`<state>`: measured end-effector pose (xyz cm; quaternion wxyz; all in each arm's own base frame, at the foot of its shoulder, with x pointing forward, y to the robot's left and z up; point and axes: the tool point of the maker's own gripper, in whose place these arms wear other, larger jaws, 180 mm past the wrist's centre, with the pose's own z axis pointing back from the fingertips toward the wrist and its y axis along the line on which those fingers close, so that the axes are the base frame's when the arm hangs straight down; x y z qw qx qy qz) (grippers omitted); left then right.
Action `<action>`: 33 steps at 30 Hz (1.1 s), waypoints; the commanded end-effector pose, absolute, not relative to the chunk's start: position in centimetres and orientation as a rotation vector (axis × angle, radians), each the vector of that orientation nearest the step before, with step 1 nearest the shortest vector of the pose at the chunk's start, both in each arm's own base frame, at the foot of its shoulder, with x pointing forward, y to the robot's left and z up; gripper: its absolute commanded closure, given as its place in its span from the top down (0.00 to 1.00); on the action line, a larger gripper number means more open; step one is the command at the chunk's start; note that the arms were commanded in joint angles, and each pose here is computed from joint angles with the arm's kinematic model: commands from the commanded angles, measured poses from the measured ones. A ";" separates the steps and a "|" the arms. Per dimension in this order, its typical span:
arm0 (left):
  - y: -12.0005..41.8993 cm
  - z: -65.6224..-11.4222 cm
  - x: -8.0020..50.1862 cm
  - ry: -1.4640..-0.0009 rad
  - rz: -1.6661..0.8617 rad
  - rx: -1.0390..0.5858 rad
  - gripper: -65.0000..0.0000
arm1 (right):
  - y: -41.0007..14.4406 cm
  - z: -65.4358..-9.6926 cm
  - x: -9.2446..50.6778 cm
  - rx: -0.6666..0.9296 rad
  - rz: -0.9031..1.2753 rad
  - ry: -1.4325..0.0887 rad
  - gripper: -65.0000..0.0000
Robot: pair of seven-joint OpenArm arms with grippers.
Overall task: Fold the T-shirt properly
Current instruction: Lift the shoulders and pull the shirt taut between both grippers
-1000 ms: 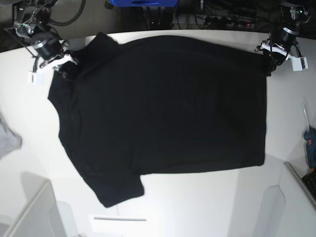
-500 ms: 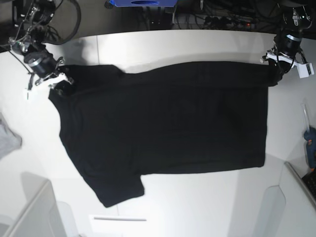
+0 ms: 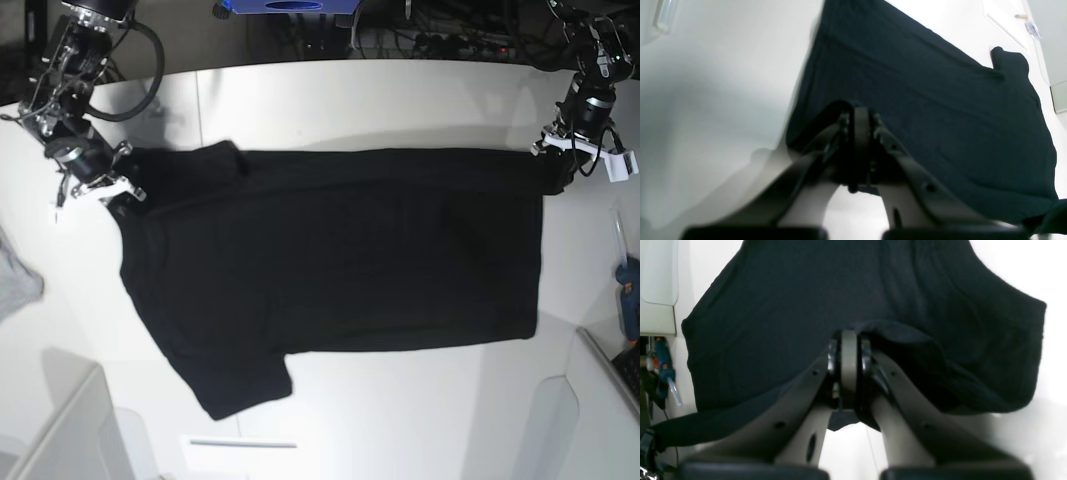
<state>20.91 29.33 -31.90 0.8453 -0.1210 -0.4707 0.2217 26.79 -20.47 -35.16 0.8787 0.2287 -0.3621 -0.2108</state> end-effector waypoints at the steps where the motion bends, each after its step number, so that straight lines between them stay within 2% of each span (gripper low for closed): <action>1: 29.6 -30.8 21.4 -1.030 0.451 -0.254 0.00 | -20.8 -33.8 27.8 0.486 -0.434 -0.808 0.00; 11: 30.2 -30.7 22.4 -1.042 0.406 -0.172 0.00 | -19.2 -33.7 30.1 0.537 -0.394 -0.776 0.00; 16: 30.8 -30.8 22.5 -1.035 0.447 -0.158 0.00 | -17.7 -34.5 31.2 0.486 -0.316 -0.750 0.00; 22: 31.2 -32.6 23.4 -0.951 0.488 -0.192 0.00 | -17.5 -34.4 31.9 0.468 -0.315 -0.763 0.00; 33: 31.8 -32.7 25.0 -0.965 0.519 -0.213 0.00 | -17.5 -35.5 32.9 0.485 -0.339 -0.731 0.00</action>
